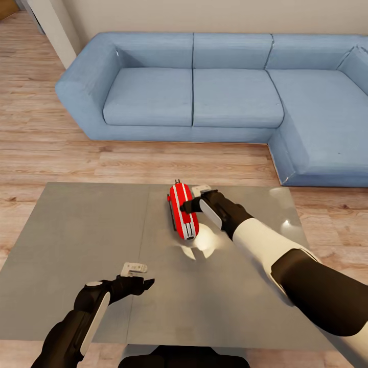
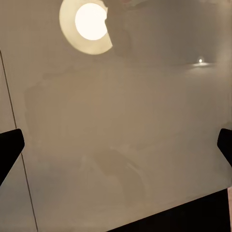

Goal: Turn on the radio receiver that's on the table in the living room.

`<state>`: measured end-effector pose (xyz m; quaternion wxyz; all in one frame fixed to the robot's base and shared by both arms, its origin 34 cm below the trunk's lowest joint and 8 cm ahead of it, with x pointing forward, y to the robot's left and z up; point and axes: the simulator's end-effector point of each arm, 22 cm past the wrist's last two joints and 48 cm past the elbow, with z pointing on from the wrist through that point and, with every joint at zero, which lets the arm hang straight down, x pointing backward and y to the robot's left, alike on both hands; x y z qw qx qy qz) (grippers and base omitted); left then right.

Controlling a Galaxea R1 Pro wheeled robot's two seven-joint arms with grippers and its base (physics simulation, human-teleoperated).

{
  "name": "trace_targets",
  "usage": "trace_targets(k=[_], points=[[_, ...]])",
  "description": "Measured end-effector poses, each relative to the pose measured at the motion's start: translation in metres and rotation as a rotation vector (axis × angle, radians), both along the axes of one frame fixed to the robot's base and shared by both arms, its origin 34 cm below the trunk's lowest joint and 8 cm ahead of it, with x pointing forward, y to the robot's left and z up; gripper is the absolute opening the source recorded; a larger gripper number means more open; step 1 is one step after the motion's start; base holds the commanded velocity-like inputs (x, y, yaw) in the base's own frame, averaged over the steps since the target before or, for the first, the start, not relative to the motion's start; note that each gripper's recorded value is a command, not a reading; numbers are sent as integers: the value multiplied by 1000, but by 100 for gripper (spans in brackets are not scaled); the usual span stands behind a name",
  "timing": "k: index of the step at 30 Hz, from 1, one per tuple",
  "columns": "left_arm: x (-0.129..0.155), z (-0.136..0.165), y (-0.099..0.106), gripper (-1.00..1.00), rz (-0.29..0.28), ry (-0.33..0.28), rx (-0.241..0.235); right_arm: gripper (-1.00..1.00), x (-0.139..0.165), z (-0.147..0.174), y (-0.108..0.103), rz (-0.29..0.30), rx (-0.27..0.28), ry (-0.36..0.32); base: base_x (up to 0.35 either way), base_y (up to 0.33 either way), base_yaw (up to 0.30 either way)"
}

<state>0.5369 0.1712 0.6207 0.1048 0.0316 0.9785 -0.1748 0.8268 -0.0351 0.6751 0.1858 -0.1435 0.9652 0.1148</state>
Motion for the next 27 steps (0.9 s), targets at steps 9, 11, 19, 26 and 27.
trace_targets(k=[9, 11, 19, 26, 27], points=[[0, 0, 0, 100, 0, 0, 0, 100, -16, -15, 0, -3, 5, 9, 0, 0, 0], [0, 0, 0, 100, 0, 0, 0, 100, -17, -15, 0, -3, 5, 9, 0, 0, 0], [0, 0, 0, 100, 0, 0, 0, 100, -18, -16, 1, -3, 6, 9, 0, 0, 0], [0, 0, 0, 100, 0, 0, 0, 100, -19, -17, 1, -3, 6, 10, 0, 0, 0], [0, 0, 0, 100, 0, 0, 0, 100, -19, -17, 1, -4, 6, 10, 0, 0, 0]])
